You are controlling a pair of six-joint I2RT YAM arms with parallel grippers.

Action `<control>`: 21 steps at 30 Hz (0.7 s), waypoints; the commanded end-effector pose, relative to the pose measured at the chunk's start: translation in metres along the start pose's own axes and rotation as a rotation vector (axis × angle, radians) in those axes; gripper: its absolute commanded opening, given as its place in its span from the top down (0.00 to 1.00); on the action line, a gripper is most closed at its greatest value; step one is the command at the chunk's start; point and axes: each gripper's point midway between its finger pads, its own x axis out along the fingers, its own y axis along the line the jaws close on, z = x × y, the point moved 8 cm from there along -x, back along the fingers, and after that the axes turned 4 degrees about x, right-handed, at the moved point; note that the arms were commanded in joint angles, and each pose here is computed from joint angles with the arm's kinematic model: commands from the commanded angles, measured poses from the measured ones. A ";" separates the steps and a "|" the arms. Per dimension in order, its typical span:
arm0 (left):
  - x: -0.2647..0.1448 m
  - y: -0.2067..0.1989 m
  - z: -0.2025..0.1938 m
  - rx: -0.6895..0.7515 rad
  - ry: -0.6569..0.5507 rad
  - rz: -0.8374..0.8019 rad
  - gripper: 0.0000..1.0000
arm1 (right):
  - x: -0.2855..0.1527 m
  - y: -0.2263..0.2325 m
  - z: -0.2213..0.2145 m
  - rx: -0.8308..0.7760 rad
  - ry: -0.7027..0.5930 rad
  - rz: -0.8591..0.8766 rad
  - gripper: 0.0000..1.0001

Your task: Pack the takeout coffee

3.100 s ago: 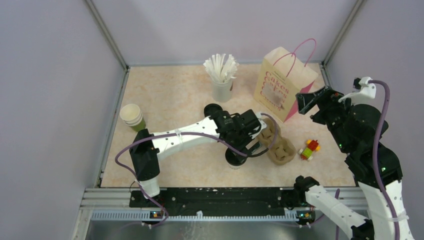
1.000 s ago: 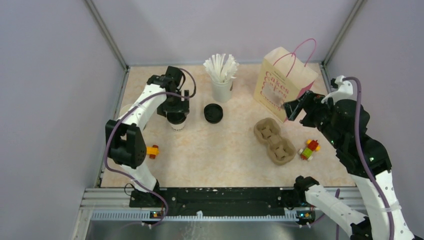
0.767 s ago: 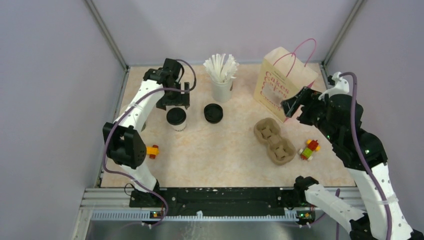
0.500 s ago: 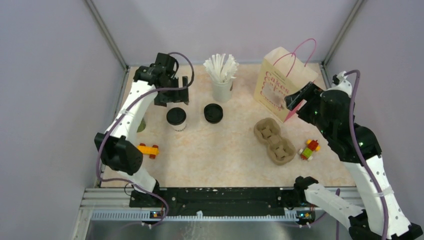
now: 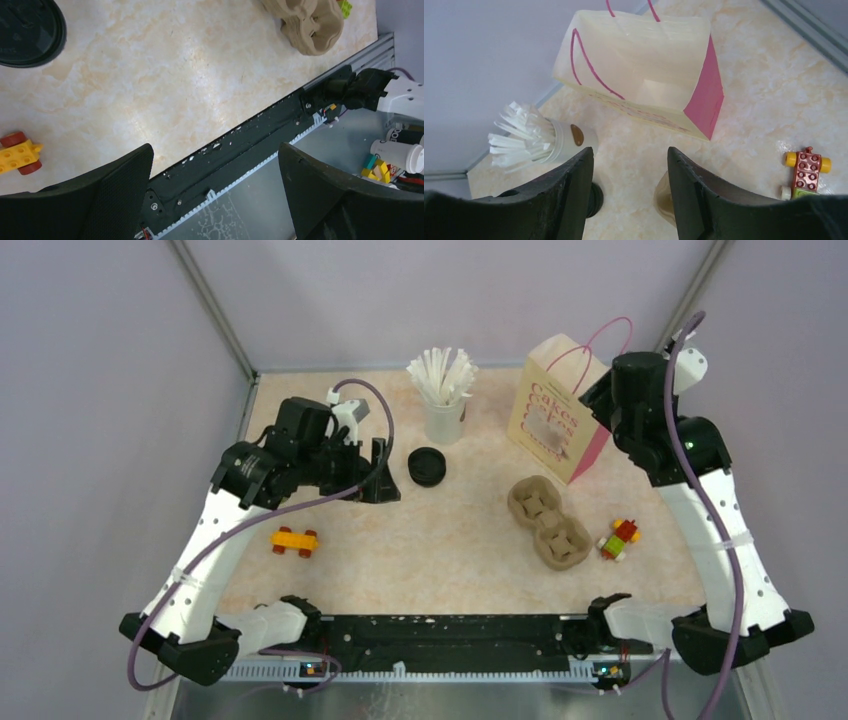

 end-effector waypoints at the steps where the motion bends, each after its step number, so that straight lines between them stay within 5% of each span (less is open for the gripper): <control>1: 0.003 0.000 -0.012 0.013 0.027 0.002 0.01 | 0.013 -0.006 0.011 0.040 -0.074 -0.114 0.44; 8: 0.000 0.003 -0.015 0.034 0.016 0.042 0.01 | 0.051 -0.030 0.022 0.129 -0.126 -0.227 0.48; 21: 0.004 0.012 -0.007 0.049 -0.011 0.133 0.01 | 0.109 -0.052 0.025 0.175 -0.014 -0.190 0.50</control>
